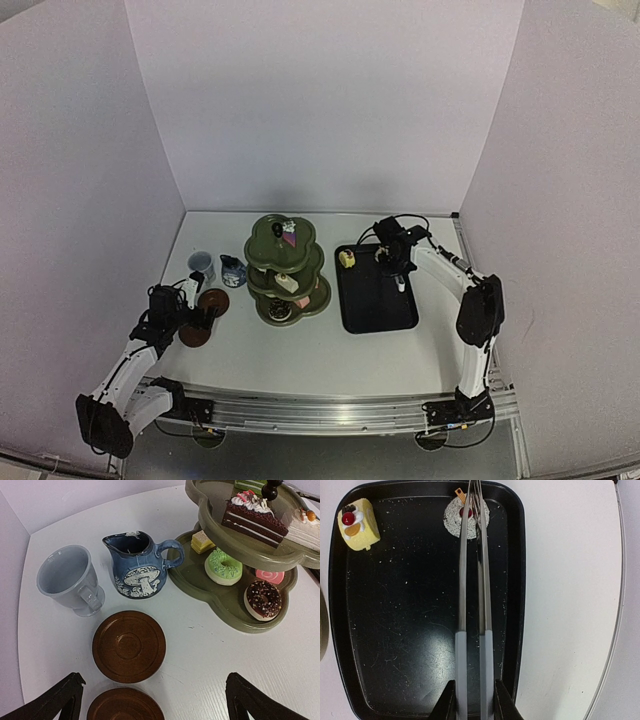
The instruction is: Serve the afternoon tea
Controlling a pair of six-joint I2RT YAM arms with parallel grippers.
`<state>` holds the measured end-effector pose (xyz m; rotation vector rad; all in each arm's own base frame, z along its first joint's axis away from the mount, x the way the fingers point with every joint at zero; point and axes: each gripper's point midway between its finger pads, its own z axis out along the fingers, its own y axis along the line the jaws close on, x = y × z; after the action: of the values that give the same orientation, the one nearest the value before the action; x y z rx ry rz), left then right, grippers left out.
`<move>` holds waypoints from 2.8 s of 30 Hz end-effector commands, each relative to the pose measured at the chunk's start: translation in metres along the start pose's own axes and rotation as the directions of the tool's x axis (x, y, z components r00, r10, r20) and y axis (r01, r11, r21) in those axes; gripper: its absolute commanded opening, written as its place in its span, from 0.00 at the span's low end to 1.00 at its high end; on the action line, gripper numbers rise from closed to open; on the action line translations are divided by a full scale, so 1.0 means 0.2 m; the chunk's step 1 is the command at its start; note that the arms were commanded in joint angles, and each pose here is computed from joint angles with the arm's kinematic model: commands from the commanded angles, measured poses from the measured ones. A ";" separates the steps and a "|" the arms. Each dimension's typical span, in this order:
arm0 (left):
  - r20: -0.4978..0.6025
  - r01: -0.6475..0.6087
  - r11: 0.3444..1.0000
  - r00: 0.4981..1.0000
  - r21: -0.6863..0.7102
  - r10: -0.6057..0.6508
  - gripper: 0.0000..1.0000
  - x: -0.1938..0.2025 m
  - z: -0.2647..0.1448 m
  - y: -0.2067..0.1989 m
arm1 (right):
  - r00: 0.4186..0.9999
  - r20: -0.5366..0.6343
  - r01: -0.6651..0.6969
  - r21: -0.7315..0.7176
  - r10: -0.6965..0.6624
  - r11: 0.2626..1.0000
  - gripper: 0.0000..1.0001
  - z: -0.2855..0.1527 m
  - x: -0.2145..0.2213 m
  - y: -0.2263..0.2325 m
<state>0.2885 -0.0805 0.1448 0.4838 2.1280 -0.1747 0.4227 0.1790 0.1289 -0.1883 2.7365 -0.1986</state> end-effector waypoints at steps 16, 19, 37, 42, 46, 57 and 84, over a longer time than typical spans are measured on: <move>0.052 -0.011 1.000 0.999 -0.014 0.011 1.00 -0.10 -0.02 0.02 | 0.997 0.042 -0.064 -0.018 0.065 0.998 0.22 -0.09 -0.05 -0.02; 0.052 -0.010 1.000 0.999 -0.014 0.011 1.00 -0.10 -0.02 0.02 | 0.996 0.058 -0.074 -0.016 0.075 0.997 0.22 -0.11 -0.07 -0.03; 0.050 -0.010 1.000 0.999 -0.009 0.010 1.00 -0.09 -0.02 0.02 | 0.987 0.126 -0.093 -0.040 0.098 0.995 0.22 -0.22 -0.12 -0.05; 0.051 -0.010 1.000 0.999 -0.008 0.010 1.00 -0.10 -0.02 0.02 | 0.990 0.098 -0.089 -0.081 0.097 0.993 0.22 -0.19 -0.10 0.00; 0.050 -0.010 1.000 0.999 -0.008 0.010 1.00 -0.09 -0.02 0.02 | 0.992 0.076 -0.089 -0.085 0.096 0.992 0.23 -0.15 -0.08 0.02; 0.052 -0.010 1.000 0.999 -0.009 0.011 1.00 -0.10 -0.02 0.02 | 0.996 0.037 -0.080 -0.075 0.083 0.994 0.23 -0.07 -0.03 0.03; 0.045 -0.009 1.000 0.999 -0.008 0.009 1.00 -0.09 -0.01 0.02 | 1.000 -0.013 -0.025 -0.054 0.024 0.998 0.23 0.00 0.05 0.06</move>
<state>0.2885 -0.0805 0.1447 0.4845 2.1283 -0.1749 0.4125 0.1841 0.1283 -0.1436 2.7559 -0.1068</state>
